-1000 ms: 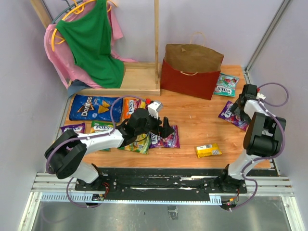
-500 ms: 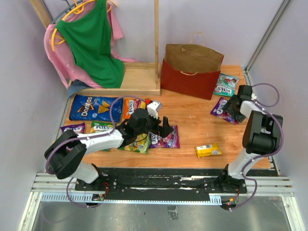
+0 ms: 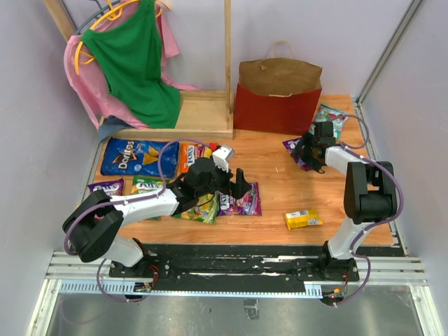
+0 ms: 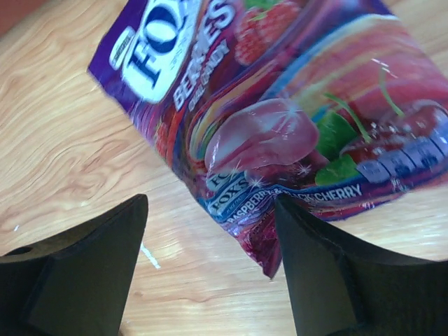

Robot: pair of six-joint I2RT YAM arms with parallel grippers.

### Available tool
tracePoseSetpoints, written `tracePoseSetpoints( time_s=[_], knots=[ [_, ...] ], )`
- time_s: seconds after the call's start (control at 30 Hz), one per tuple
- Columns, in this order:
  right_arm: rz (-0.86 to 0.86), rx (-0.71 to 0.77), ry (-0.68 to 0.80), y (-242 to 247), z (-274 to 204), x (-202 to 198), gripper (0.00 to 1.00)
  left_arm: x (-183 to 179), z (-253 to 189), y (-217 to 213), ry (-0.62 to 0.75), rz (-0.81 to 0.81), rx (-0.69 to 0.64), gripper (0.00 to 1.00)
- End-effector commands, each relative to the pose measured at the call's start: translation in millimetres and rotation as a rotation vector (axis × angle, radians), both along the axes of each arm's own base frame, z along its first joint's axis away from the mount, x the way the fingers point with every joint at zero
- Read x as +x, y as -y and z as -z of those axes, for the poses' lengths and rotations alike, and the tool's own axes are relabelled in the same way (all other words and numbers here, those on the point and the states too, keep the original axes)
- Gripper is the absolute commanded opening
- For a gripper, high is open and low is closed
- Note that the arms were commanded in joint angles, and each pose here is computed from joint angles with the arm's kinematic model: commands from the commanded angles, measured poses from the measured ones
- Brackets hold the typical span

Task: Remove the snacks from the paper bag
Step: Move the snack to the center of the board.

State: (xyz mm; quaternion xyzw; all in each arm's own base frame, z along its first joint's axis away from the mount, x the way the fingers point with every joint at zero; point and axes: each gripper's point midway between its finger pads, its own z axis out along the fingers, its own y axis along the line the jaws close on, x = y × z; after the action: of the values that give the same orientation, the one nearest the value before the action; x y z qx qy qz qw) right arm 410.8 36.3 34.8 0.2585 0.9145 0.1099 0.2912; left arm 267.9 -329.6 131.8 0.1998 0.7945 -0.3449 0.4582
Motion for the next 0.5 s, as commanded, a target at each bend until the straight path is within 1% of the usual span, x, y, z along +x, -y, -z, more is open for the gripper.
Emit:
tracePoseSetpoints(
  time_s=[0.0,0.1,0.27,0.37,0.47],
  knots=[
    [-0.029,0.09,-0.216,-45.8,50.1,-58.9,0.75,-1.0,-5.3,-5.3,0.03,-0.014,0.003,1.0],
    [-0.035,0.111,-0.227,-61.0,54.7,-75.2,0.75,-0.8,-6.6,-6.0,0.034,-0.019,0.002,1.0],
    [-0.105,0.125,-0.243,-96.9,55.6,-95.9,0.75,-1.1,-7.1,-6.1,0.034,-0.017,-0.002,1.0],
    [-0.203,0.102,-0.24,-134.2,49.2,-104.8,0.75,-1.0,-7.9,-6.0,0.034,-0.018,-0.004,1.0],
    [-0.291,0.114,-0.221,-166.0,37.3,-105.0,0.75,-1.0,-8.5,-7.2,0.037,-0.021,-0.002,1.0]
  ],
)
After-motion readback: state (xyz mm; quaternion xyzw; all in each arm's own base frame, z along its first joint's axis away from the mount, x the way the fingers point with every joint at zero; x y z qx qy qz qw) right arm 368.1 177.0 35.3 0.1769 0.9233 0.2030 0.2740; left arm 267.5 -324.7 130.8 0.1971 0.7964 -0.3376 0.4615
